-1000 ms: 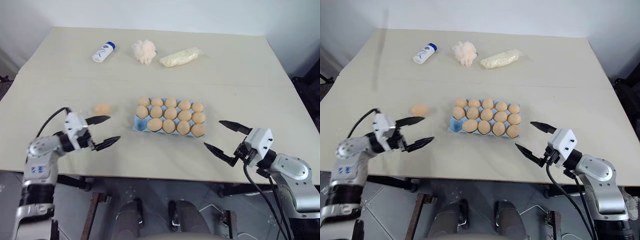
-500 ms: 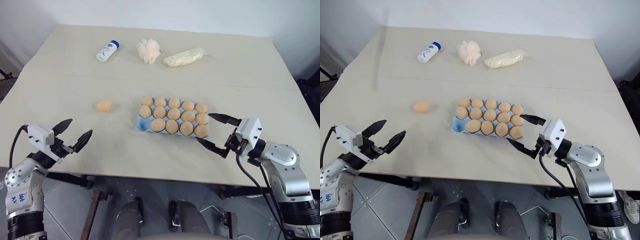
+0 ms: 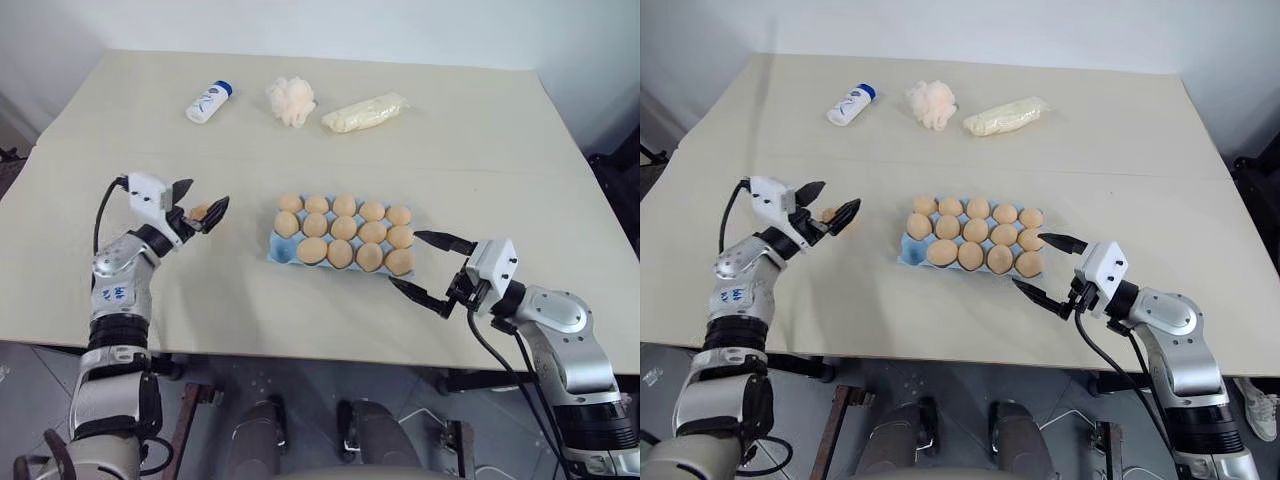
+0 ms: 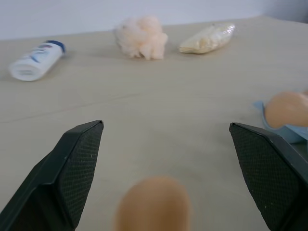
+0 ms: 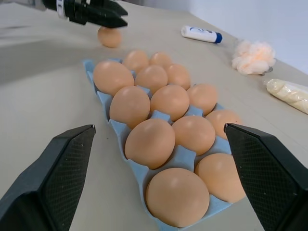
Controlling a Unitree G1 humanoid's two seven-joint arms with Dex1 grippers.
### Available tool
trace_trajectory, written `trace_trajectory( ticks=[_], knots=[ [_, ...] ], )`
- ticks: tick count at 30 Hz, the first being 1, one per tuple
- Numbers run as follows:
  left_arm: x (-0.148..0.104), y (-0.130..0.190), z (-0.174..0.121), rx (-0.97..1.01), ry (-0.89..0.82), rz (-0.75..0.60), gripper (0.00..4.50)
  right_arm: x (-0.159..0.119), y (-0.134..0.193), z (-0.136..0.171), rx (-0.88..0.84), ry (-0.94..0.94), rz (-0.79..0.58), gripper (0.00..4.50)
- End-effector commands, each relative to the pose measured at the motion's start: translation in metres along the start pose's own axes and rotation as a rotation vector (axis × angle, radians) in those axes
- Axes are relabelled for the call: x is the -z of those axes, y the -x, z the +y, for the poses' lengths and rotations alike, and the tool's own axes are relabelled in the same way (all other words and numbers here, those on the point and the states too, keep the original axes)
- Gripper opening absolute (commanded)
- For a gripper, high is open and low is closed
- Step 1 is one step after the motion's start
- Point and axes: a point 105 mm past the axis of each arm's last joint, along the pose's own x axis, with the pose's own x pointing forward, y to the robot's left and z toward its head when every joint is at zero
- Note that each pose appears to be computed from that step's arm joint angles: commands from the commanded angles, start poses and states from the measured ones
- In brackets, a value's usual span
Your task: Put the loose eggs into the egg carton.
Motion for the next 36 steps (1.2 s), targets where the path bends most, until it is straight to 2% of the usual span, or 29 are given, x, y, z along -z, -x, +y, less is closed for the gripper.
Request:
trace_trajectory(
  ticks=[1, 5, 12, 14, 17, 21, 28, 36],
  knots=[
    [0.003, -0.002, 0.011, -0.058, -0.010, 0.014, 4.46, -0.009, 0.003, 0.000, 0.017, 0.040, -0.027, 4.50],
    [0.007, -0.001, 0.014, -0.075, -0.003, 0.033, 4.46, -0.009, 0.004, 0.000, 0.034, 0.040, -0.030, 4.50],
    [0.009, 0.002, 0.012, -0.027, -0.018, 0.046, 2.24, -0.008, 0.004, 0.000, 0.036, 0.040, -0.028, 4.50],
    [0.010, 0.004, 0.007, 0.029, -0.034, 0.064, 1.92, -0.008, 0.004, 0.000, 0.036, 0.040, -0.028, 4.50],
    [-0.011, 0.012, 0.000, 0.178, -0.010, -0.016, 1.88, -0.007, 0.006, -0.001, 0.040, 0.042, -0.024, 4.50],
    [-0.041, 0.008, -0.045, 0.424, -0.083, -0.145, 1.88, -0.006, 0.008, -0.003, 0.049, 0.041, -0.019, 4.50],
    [-0.029, -0.001, -0.096, 0.588, -0.075, -0.099, 1.88, -0.006, 0.008, -0.006, 0.079, 0.046, -0.025, 4.50],
    [-0.019, -0.002, -0.112, 0.660, -0.076, -0.073, 1.88, -0.007, 0.008, -0.007, 0.097, 0.049, -0.029, 4.50]
  ],
)
